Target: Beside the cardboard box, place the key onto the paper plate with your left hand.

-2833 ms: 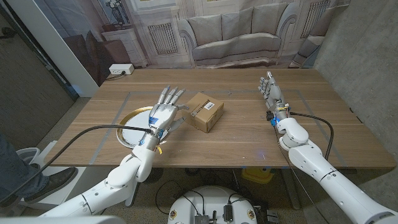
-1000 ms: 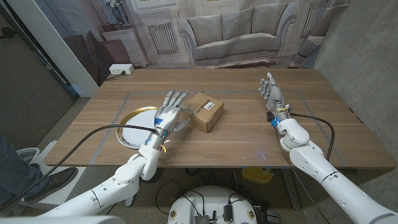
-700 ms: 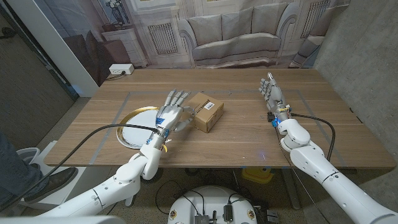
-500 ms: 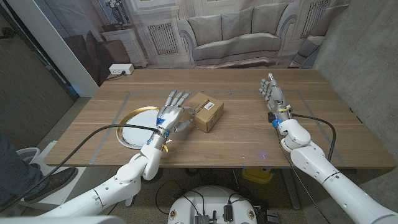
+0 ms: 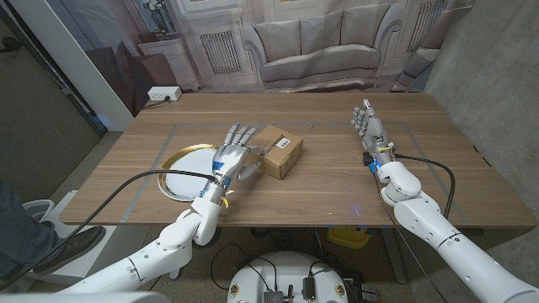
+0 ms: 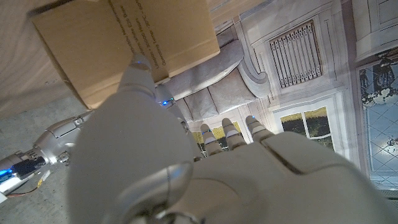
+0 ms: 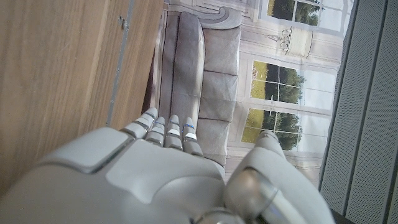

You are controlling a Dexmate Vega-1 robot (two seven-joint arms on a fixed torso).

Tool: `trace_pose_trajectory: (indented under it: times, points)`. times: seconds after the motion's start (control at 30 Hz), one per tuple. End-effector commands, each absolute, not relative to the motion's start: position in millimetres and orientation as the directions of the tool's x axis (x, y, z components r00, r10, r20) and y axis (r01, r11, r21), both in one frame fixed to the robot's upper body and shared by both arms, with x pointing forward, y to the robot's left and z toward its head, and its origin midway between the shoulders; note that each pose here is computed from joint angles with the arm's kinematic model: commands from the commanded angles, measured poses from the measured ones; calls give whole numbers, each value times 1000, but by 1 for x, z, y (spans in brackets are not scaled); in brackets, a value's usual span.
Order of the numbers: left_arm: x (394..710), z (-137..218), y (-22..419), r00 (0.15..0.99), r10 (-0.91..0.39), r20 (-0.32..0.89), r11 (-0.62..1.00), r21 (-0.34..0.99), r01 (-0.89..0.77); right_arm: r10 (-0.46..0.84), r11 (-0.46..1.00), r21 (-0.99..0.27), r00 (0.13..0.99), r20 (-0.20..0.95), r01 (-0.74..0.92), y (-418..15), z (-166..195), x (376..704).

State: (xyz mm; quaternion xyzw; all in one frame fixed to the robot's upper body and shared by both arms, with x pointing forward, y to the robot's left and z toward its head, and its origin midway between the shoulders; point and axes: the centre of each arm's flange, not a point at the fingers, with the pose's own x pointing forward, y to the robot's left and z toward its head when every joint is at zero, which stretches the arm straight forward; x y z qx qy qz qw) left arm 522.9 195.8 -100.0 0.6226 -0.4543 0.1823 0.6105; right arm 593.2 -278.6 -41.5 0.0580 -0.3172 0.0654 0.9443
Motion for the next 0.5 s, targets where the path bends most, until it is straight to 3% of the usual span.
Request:
trace_pose_trajectory:
  times: [0.03, 0.5]
  points:
    - [526, -100, 197, 532, -335, 778, 160, 604, -781, 89, 985, 68, 795, 600, -161, -278, -41, 596]
    - [531, -96, 194, 545, -346, 764, 161, 621, -767, 83, 985, 72, 794, 602, -157, -280, -40, 597]
